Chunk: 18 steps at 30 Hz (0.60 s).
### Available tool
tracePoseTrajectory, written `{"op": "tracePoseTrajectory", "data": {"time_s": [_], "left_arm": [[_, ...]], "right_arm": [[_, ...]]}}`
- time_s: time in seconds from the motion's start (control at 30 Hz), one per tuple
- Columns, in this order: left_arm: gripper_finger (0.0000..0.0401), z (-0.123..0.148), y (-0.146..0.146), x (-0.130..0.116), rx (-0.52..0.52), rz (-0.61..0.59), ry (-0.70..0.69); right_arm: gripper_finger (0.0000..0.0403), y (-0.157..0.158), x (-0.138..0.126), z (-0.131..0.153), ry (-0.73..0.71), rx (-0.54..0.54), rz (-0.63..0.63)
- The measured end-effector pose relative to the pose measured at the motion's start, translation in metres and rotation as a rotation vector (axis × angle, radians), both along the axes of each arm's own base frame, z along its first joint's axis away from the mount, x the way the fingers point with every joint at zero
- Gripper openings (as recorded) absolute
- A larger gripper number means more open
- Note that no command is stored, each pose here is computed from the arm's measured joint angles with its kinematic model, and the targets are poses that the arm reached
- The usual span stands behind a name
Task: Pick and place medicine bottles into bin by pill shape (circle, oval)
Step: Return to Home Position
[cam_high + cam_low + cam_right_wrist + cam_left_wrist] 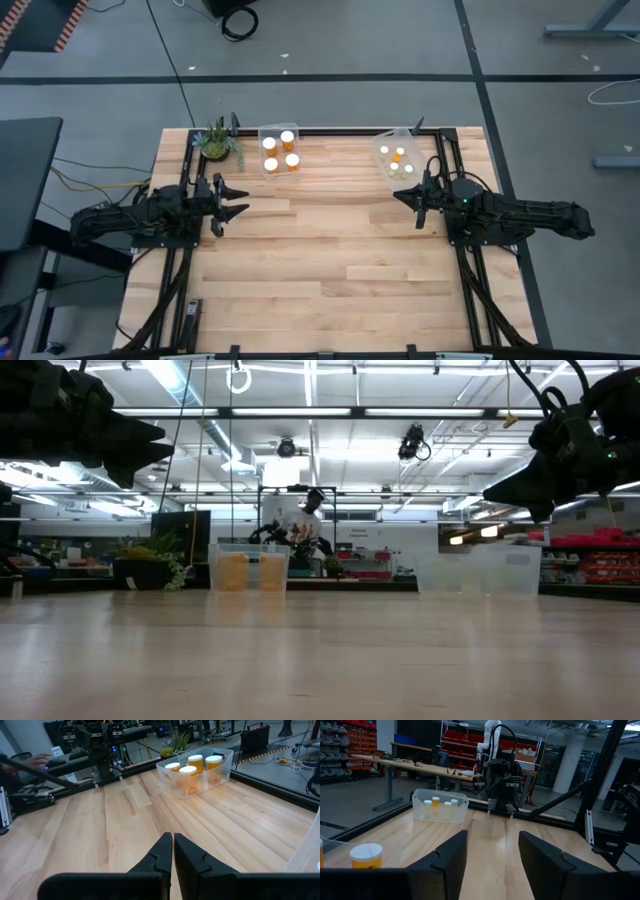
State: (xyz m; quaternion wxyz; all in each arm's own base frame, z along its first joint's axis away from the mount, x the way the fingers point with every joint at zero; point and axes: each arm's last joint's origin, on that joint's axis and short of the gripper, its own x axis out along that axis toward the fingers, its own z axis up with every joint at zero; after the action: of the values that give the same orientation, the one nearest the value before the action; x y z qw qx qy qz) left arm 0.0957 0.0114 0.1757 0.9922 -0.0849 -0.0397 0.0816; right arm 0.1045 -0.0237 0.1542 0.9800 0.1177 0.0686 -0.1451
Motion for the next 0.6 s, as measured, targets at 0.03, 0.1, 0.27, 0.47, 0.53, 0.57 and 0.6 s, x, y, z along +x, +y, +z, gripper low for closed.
{"op": "tracePoseTrajectory", "data": {"time_s": [0.03,0.1,0.27,0.47,0.53,0.57,0.6], "left_arm": [[0.0185,0.0,0.0,0.0,0.0,0.0,0.0],[0.0182,0.0,0.0,0.0,0.0,0.0,0.0],[0.0183,0.0,0.0,0.0,0.0,0.0,0.0],[0.0188,0.0,0.0,0.0,0.0,0.0,0.0],[0.0185,0.0,0.0,0.0,0.0,0.0,0.0],[0.0184,0.0,0.0,0.0,0.0,0.0,0.0],[0.0183,0.0,0.0,0.0,0.0,0.0,0.0]], "right_arm": [[0.0023,0.0,0.0,0.0,0.0,0.0,0.0],[0.0023,0.0,0.0,0.0,0.0,0.0,0.0],[0.0023,0.0,0.0,0.0,0.0,0.0,0.0],[0.0023,0.0,0.0,0.0,0.0,0.0,0.0],[0.0023,0.0,0.0,0.0,0.0,0.0,0.0],[0.0023,0.0,0.0,0.0,0.0,0.0,0.0],[0.0023,0.0,0.0,0.0,0.0,0.0,0.0]]}}
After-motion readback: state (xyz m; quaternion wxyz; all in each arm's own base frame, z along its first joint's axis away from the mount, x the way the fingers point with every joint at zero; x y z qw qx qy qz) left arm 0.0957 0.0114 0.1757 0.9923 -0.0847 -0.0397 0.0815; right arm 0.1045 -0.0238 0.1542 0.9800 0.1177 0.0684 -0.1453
